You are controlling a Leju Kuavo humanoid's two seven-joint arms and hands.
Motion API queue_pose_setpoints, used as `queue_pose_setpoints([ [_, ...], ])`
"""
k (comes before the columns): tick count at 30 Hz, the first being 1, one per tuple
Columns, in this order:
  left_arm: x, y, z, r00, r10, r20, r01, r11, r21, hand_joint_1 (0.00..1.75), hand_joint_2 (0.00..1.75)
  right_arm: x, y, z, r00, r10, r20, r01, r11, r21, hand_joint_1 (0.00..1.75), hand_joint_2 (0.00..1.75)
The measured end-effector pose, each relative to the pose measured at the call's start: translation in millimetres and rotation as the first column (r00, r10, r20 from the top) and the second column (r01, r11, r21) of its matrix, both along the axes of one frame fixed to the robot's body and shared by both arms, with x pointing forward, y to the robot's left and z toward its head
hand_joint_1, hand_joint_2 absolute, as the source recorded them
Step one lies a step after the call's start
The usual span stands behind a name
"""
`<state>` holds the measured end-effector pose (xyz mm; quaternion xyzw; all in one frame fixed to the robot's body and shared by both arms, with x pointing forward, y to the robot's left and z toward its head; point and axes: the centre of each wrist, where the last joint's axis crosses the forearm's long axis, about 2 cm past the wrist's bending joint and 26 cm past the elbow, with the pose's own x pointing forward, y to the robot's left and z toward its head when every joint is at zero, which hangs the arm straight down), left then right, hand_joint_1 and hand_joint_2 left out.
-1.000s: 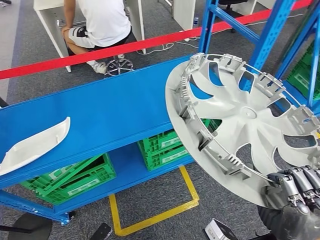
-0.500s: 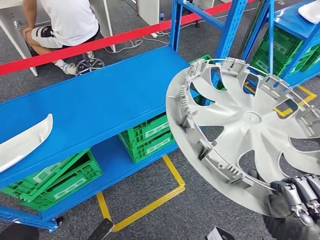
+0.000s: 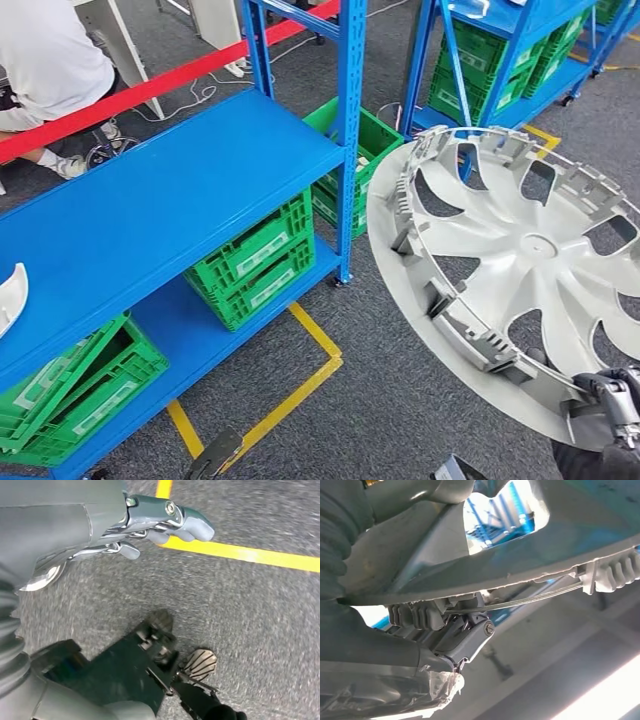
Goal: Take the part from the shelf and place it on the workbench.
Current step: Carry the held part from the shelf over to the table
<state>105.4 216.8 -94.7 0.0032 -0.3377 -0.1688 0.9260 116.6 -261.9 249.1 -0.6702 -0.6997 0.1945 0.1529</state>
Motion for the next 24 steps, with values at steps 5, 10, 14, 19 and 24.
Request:
queue_pose_setpoints([
  [5,-3.4,-0.3,-0.8,1.000,-0.006,-0.007,0.006,1.000,0.001,0.00,1.75,-0.6,-1.3,-0.3,1.000,-0.008,-0.004,0.008,1.000,-0.005,1.75,1.75],
  [10,0.0,-4.4,0.7,0.999,-0.036,-0.013,0.036,0.999,0.009,0.00,1.75,-5.1,-2.1,1.6,1.000,-0.017,-0.006,0.017,1.000,-0.021,1.75,1.75],
  [14,3.4,-9.5,2.3,0.998,-0.061,-0.013,0.061,0.998,0.012,0.00,1.75,-10.2,-4.1,3.7,0.999,-0.035,-0.008,0.035,0.999,-0.027,1.75,1.75],
  [19,4.6,-12.0,3.0,0.995,-0.098,-0.035,0.099,0.995,0.029,0.00,1.75,-14.7,-7.3,4.0,0.998,-0.056,-0.017,0.056,0.998,-0.031,1.75,1.75],
  [24,10.2,-14.9,4.9,0.992,-0.122,-0.040,0.123,0.992,0.027,0.00,1.75,-20.6,-10.6,3.4,0.996,-0.078,-0.035,0.077,0.996,-0.036,1.75,1.75],
])
